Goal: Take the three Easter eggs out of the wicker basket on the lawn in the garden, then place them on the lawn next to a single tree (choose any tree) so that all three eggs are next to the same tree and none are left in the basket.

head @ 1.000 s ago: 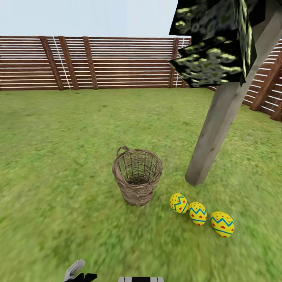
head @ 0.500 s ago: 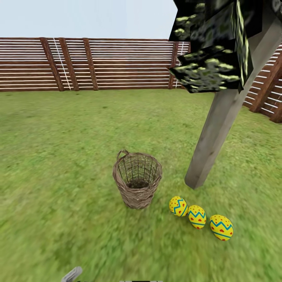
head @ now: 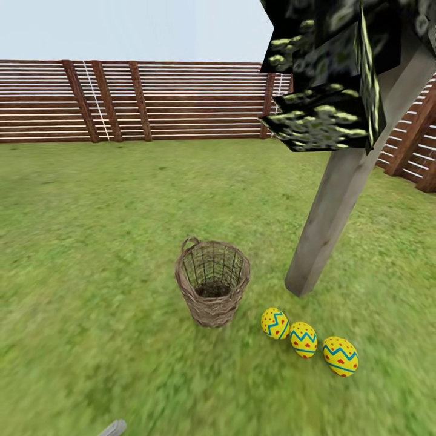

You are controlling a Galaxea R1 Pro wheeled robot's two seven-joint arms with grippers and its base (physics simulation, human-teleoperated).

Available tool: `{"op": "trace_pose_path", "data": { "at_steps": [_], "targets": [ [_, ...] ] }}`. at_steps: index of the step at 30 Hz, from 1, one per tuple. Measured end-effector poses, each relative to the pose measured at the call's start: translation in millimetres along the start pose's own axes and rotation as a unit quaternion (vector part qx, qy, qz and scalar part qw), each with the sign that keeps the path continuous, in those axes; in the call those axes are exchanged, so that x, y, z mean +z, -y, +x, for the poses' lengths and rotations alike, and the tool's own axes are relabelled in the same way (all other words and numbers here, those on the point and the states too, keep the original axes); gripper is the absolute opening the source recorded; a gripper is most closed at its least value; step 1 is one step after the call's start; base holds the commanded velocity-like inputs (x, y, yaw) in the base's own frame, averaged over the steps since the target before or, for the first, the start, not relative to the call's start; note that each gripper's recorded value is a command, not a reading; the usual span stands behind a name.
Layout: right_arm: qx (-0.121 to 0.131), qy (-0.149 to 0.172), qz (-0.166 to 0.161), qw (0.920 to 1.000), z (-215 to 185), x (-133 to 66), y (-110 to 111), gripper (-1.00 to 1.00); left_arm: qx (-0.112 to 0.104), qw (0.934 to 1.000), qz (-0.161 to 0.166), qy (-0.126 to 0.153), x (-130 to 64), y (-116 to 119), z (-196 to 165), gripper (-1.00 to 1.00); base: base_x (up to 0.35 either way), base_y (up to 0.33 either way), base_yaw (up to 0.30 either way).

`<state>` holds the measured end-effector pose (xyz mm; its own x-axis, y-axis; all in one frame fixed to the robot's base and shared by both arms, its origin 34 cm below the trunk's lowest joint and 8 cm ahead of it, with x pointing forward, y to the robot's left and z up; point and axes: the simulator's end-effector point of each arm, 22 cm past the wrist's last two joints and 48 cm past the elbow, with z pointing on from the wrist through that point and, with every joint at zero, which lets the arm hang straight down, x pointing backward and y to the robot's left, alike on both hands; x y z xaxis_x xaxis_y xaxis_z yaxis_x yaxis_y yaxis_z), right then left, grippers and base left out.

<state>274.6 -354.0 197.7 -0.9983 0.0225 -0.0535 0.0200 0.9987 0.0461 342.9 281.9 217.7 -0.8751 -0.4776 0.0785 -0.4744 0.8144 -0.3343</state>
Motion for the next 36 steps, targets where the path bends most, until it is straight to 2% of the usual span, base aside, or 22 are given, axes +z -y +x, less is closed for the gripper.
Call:
{"op": "trace_pose_path", "data": {
  "at_steps": [36],
  "targets": [
    [0.0,-0.002,0.0,1.0,-18.5,-76.4,-3.9,1.0,0.002,1.0,-0.005,0.003,-70.0,32.7,-8.1,1.0,0.0,0.0,0.0]
  ]
}}
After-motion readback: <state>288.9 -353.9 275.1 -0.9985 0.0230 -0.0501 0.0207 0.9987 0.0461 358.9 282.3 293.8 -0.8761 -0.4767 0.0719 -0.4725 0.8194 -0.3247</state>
